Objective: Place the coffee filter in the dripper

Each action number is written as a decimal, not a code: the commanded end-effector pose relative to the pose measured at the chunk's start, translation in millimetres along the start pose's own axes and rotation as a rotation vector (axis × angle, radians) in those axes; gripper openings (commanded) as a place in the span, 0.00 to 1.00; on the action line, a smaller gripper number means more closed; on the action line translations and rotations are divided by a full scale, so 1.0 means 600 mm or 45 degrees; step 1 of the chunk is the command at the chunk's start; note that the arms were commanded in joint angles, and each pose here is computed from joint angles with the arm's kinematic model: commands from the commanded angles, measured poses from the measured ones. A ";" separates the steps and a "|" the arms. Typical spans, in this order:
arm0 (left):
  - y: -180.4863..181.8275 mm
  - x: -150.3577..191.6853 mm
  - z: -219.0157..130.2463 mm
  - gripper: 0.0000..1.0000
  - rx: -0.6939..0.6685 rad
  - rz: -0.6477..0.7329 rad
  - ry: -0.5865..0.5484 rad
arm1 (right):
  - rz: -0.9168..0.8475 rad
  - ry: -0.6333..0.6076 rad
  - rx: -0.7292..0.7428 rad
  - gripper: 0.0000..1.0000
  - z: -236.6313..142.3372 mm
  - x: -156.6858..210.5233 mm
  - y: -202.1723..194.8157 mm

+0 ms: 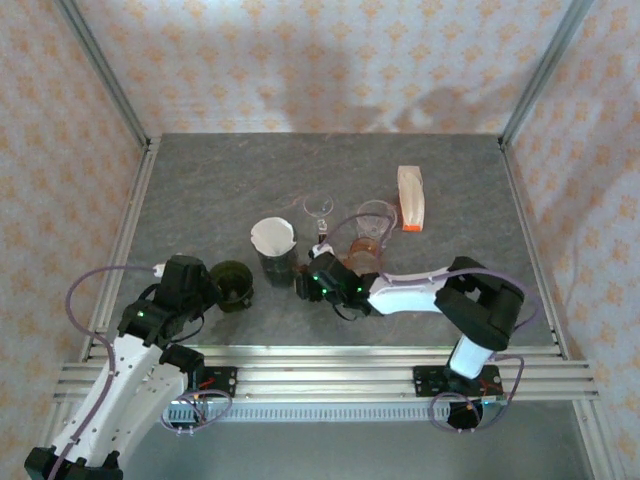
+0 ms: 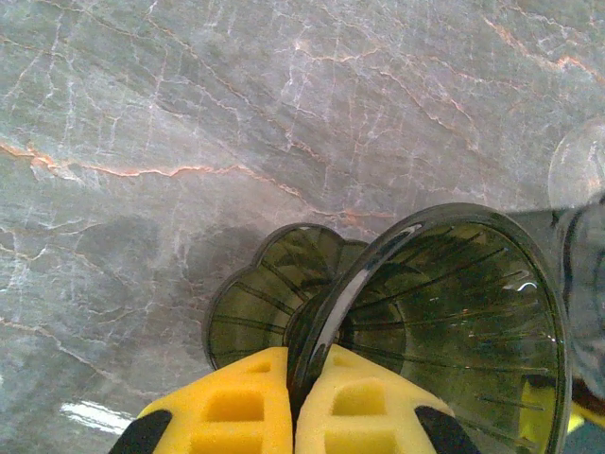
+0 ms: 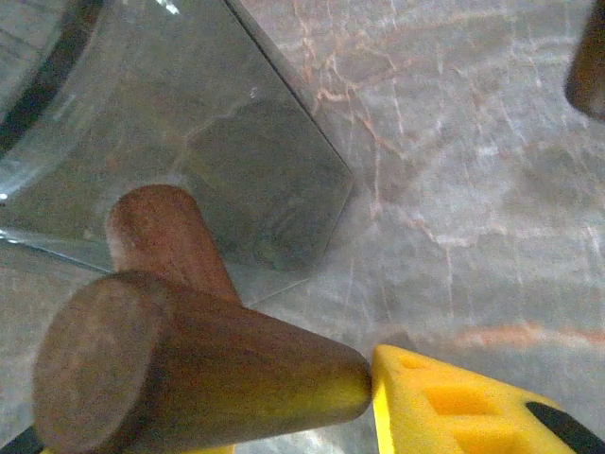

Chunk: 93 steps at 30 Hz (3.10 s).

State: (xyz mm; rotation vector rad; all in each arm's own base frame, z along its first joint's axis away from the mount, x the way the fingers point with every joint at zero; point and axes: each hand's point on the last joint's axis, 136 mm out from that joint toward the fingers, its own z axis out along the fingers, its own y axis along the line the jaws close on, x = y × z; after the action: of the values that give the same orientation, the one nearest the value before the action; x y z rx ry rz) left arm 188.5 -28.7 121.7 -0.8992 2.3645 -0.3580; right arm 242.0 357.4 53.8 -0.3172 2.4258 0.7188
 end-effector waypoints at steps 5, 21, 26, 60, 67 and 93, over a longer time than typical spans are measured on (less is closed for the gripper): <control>0.025 0.005 -0.003 0.00 -0.060 -0.026 -0.006 | -0.026 -0.063 -0.051 0.40 0.040 -0.050 0.033; 0.029 0.010 -0.006 0.00 -0.056 -0.026 0.001 | 0.012 -0.078 -0.052 0.39 0.153 -0.141 0.034; 0.028 0.009 -0.007 0.00 -0.057 -0.026 0.001 | 0.017 -0.074 -0.068 0.40 0.177 -0.159 0.046; -0.086 0.076 0.081 0.00 0.151 0.093 0.164 | 0.067 -0.120 0.423 0.56 -0.188 -0.147 -0.114; -0.088 0.082 0.098 0.00 0.131 0.116 0.183 | 0.074 0.077 0.474 0.53 -0.160 -0.134 -0.163; -0.071 0.093 0.112 0.00 0.108 0.128 0.192 | 0.049 0.270 0.526 0.05 -0.128 -0.108 -0.174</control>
State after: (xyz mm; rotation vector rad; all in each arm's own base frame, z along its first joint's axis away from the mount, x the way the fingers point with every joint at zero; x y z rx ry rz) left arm 225.4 -106.1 75.4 -0.7350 2.4692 -0.5485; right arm 311.8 233.8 88.9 -0.1592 2.7121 0.1813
